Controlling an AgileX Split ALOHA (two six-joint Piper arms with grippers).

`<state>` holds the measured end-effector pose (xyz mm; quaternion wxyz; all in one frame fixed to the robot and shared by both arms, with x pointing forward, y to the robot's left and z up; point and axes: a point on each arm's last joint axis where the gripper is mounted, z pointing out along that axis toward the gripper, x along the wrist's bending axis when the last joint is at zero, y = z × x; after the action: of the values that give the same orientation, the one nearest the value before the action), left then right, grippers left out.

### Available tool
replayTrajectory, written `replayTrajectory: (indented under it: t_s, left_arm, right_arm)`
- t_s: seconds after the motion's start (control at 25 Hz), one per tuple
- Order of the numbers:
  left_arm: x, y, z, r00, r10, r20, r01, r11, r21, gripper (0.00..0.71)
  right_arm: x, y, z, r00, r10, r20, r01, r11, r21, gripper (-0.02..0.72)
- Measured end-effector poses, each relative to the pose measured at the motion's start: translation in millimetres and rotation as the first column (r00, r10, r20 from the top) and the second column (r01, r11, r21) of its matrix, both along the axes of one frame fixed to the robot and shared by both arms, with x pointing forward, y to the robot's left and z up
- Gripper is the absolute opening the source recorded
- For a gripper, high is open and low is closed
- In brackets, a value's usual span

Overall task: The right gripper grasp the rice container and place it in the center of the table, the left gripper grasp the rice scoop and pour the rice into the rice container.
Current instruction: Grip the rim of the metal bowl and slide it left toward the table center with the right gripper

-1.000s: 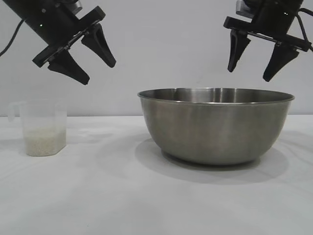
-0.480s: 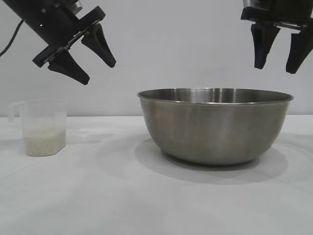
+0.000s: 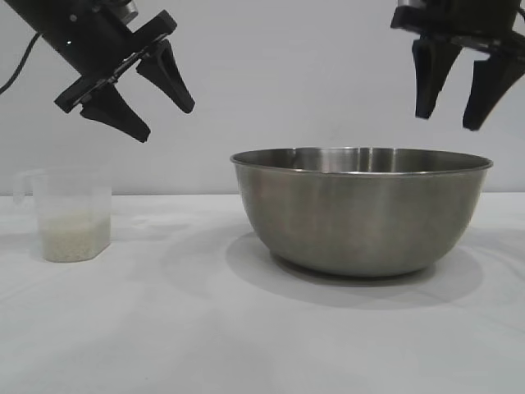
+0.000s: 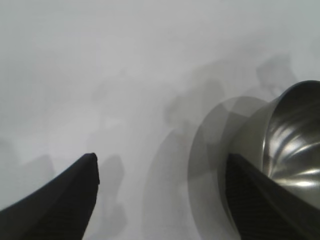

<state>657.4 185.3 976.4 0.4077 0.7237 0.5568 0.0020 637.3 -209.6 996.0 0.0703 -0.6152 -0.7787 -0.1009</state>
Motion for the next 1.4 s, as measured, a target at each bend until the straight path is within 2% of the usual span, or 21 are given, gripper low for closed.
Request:
replayTrajectory:
  t_s: [0.36, 0.6, 0.72, 0.84, 1.16, 1.36, 1.4]
  left_arm:
    - [0, 0.0, 0, 1.0, 0.0, 0.0, 0.0, 1.0, 0.0, 0.469]
    - [0, 0.0, 0, 1.0, 0.0, 0.0, 0.0, 1.0, 0.0, 0.469]
    - [0, 0.0, 0, 1.0, 0.0, 0.0, 0.0, 1.0, 0.0, 0.469]
    - [0, 0.0, 0, 1.0, 0.0, 0.0, 0.0, 1.0, 0.0, 0.469]
    - [0, 0.0, 0, 1.0, 0.0, 0.0, 0.0, 1.0, 0.0, 0.469]
    - [0, 0.0, 0, 1.0, 0.0, 0.0, 0.0, 1.0, 0.0, 0.469]
    - [0, 0.0, 0, 1.0, 0.0, 0.0, 0.0, 1.0, 0.0, 0.469]
  right_arm:
    - [-4, 1, -41, 0.993, 0.004, -0.116, -0.007, 1.0, -0.024, 0.414]
    - [-1, 2, -53, 0.991, 0.0, -0.137, -0.003, 1.0, -0.023, 0.085]
    - [0, 6, -54, 0.991, 0.009, -0.133, -0.007, 1.0, 0.016, 0.0]
    - [-1, 12, -53, 0.991, 0.018, -0.136, -0.01, 0.998, 0.054, 0.0]
    - [-12, 54, -53, 0.987, 0.115, -0.112, -0.108, 0.992, 0.064, 0.0]
    - [-13, 65, -53, 0.989, 0.122, -0.086, -0.115, 0.99, 0.081, 0.0]
    - [-12, 65, -53, 0.99, 0.119, -0.079, -0.112, 0.99, 0.083, 0.05]
